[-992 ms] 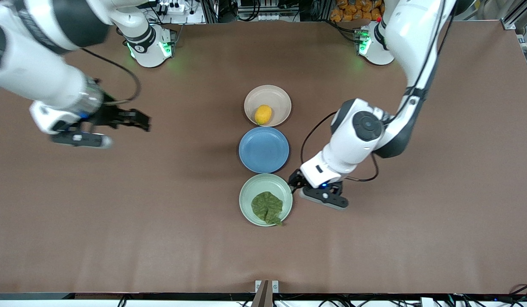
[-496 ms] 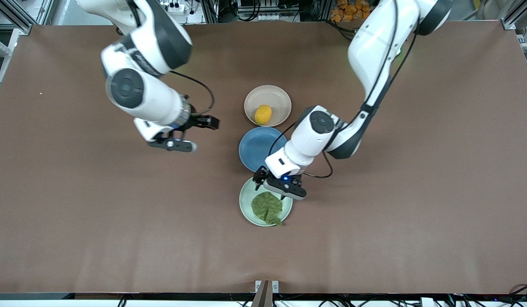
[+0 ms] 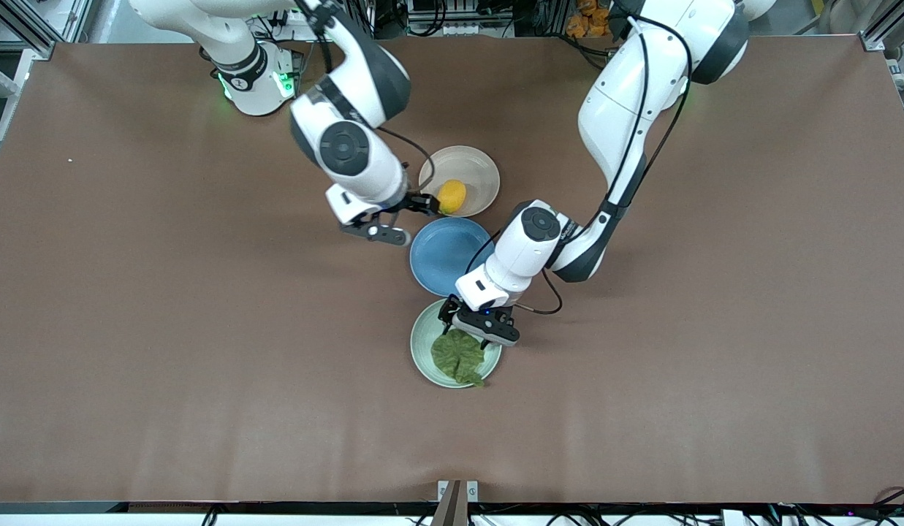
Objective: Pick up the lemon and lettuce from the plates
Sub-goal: 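Lower and close the left gripper on the lettuce while the right grasps lemon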
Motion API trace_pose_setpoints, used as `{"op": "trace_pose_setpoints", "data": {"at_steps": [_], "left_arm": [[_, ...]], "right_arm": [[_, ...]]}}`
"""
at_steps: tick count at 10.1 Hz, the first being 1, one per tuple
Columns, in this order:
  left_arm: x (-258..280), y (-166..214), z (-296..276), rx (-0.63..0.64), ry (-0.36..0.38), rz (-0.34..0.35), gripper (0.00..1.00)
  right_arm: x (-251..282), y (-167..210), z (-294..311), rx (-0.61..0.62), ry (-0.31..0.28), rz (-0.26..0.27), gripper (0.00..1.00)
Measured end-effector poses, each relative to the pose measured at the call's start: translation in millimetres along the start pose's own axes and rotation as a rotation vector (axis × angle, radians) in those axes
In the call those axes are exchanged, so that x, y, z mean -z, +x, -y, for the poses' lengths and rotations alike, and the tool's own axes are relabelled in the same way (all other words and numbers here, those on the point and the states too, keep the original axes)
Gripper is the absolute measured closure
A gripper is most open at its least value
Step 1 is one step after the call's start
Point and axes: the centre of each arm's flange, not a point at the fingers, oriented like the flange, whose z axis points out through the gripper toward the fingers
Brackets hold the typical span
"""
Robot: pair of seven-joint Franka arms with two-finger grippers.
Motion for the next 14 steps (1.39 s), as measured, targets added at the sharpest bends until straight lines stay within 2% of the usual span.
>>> {"op": "trace_pose_setpoints", "data": {"at_steps": [2, 5, 6, 8, 9, 10, 14], "left_arm": [[-5, -7, -5, -0.026, 0.016, 0.004, 0.13], [-17, -17, 0, -0.059, 0.057, 0.012, 0.16], [-18, -17, -1, -0.065, 0.061, 0.01, 0.17], [-17, -16, -3, -0.067, 0.061, 0.006, 0.25], [-17, -16, -3, -0.068, 0.061, 0.007, 0.42], [-19, -17, -2, -0.068, 0.063, 0.009, 0.47], [-20, -18, -1, -0.071, 0.066, 0.01, 0.51]], "right_arm": [[-31, -26, 15, 0.03, -0.009, -0.006, 0.0], [-99, -61, 24, 0.03, 0.016, -0.052, 0.0], [-114, -62, 25, 0.03, 0.016, -0.055, 0.0], [-126, -56, 24, 0.017, 0.022, -0.062, 0.0], [-126, -55, 25, 0.013, 0.029, -0.067, 0.0], [-129, -54, 25, 0.009, 0.03, -0.067, 0.0], [-139, -55, 25, -0.022, 0.024, -0.062, 0.0]]}}
